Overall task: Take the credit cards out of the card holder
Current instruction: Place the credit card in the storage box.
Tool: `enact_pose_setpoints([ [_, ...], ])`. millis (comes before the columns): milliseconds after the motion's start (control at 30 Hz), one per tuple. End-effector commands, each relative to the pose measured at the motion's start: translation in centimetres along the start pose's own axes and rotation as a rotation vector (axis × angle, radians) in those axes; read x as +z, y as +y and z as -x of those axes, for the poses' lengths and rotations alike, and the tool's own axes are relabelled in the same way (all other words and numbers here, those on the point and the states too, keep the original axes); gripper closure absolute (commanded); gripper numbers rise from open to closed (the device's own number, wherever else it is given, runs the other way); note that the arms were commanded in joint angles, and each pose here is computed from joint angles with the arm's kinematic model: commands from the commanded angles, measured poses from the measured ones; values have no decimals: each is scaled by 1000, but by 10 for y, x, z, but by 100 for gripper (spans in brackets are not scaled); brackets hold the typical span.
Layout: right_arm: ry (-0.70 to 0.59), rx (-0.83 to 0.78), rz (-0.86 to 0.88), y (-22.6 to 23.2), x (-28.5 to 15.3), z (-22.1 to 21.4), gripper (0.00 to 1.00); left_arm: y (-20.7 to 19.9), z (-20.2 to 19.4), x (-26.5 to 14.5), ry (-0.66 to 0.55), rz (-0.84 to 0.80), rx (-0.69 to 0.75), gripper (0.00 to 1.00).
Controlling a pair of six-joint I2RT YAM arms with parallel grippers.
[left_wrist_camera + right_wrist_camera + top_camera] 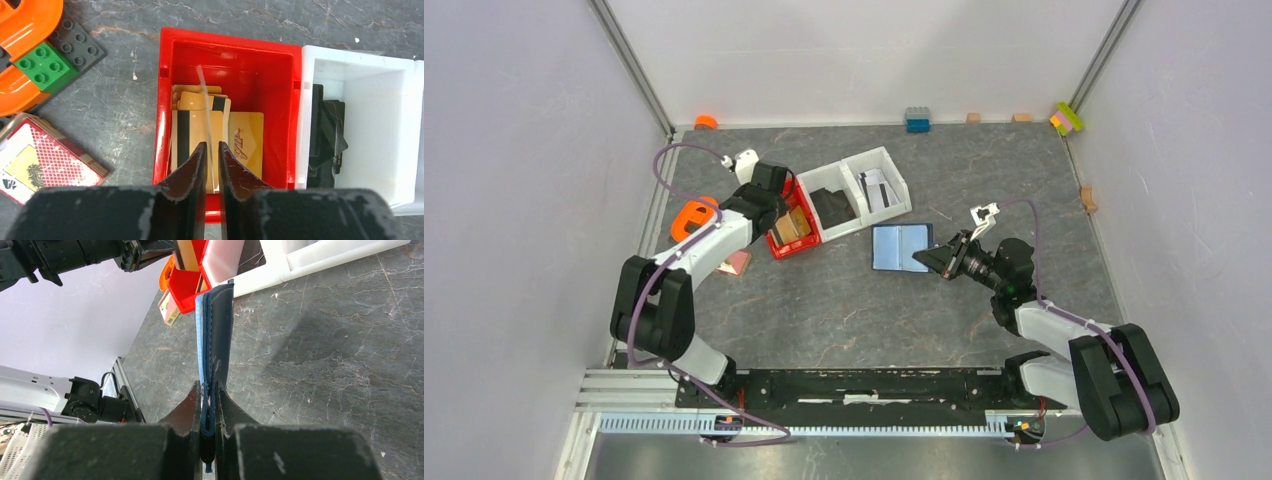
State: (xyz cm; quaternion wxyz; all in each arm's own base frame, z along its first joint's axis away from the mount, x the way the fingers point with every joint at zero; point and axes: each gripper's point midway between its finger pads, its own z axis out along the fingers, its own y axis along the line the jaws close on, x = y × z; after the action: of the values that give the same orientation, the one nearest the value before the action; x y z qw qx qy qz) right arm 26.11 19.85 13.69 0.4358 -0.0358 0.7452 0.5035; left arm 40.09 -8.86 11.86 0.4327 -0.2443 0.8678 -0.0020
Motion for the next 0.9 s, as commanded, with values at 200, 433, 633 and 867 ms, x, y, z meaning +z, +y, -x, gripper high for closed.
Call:
enact_pose_setpoints([
  [200,-49,-65,44,13,5,22,94,-2,28,-15,-58,22,31,39],
  [433,-45,-64,52,14,5,22,94,-39,7,-52,-20,-197,90,37],
  [633,-44,-66,91,24,4,23,94,-121,-59,-129,140,-800,175,31],
  [867,-69,-82,217,58,-6,32,93,-141,-94,-188,196,-1162,217,19],
])
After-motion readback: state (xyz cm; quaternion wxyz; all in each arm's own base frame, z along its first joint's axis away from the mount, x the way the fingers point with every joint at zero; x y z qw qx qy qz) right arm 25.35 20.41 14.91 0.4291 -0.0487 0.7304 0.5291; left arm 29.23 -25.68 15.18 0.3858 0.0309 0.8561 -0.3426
